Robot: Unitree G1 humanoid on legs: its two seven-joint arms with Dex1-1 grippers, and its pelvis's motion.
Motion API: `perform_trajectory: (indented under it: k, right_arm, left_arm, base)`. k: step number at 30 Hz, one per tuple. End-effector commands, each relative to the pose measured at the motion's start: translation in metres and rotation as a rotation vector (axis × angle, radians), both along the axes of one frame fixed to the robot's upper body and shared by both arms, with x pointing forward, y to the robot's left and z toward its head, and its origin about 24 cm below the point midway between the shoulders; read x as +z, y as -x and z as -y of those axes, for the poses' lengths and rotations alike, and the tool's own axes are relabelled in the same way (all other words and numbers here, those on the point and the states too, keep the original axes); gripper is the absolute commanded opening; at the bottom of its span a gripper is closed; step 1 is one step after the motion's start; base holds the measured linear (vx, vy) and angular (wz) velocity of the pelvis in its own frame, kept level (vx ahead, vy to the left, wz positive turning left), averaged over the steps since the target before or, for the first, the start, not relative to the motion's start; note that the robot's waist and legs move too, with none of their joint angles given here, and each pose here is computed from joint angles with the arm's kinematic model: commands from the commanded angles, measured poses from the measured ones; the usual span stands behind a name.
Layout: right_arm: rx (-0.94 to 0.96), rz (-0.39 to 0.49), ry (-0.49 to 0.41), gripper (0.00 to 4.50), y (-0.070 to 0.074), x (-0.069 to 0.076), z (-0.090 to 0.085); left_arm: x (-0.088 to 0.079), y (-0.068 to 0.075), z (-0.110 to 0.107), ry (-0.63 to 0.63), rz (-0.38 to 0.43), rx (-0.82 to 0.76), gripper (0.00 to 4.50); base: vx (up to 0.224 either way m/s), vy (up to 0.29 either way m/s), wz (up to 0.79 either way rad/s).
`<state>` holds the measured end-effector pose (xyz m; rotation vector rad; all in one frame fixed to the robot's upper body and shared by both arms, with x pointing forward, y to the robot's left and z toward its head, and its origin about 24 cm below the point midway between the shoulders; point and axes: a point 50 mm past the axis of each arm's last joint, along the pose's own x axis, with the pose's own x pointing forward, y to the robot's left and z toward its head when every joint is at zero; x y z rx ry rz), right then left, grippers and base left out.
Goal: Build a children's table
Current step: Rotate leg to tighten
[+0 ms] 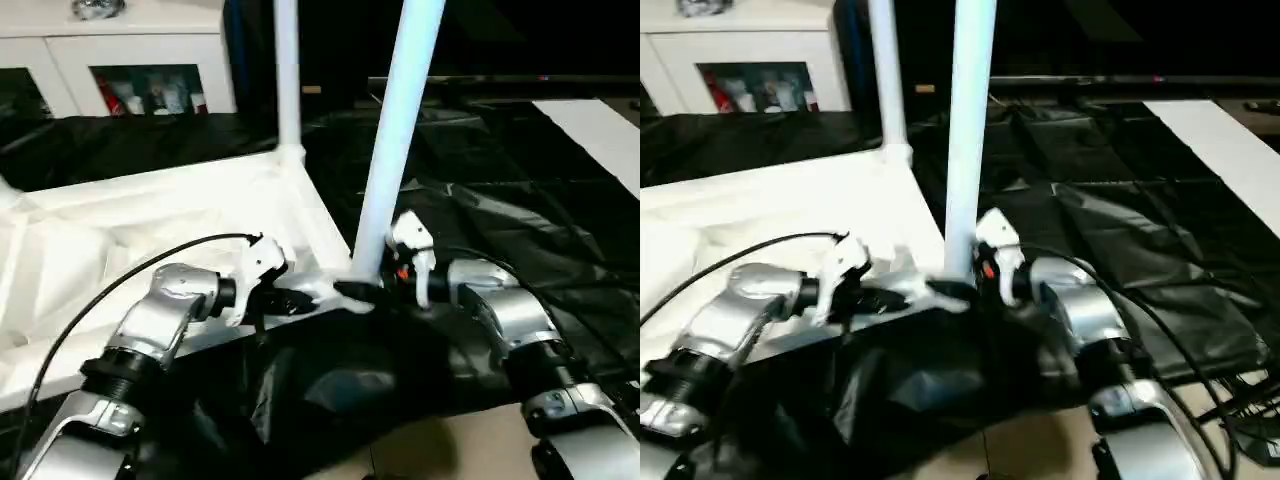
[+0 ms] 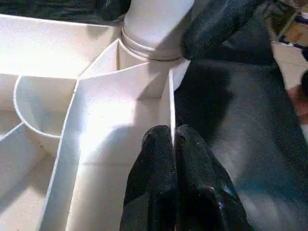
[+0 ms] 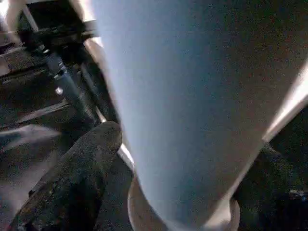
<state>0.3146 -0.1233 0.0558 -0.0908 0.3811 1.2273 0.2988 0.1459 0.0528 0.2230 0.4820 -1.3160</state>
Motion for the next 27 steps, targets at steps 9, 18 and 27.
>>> perform_trajectory:
  k: [9,18,27]
  right_arm:
    - [0.093,-0.037,0.015,2.86,0.01,0.0,-0.003]
    - [-0.114,-0.025,0.002,2.33,0.0,-0.011,-0.02]
    - [-0.553,-0.093,0.07,2.01,-0.021,-0.035,-0.038]
  left_arm:
    - [0.014,0.007,0.006,0.043,0.003,-0.119,0.0]
    - [0.014,-0.015,0.011,0.024,0.087,0.078,0.0]
    - [0.021,-0.052,0.03,-0.003,0.182,0.393,0.0]
  base:
    - [0.0,0.0,0.0]
    - [0.0,0.0,0.0]
    - [0.0,0.0,0.0]
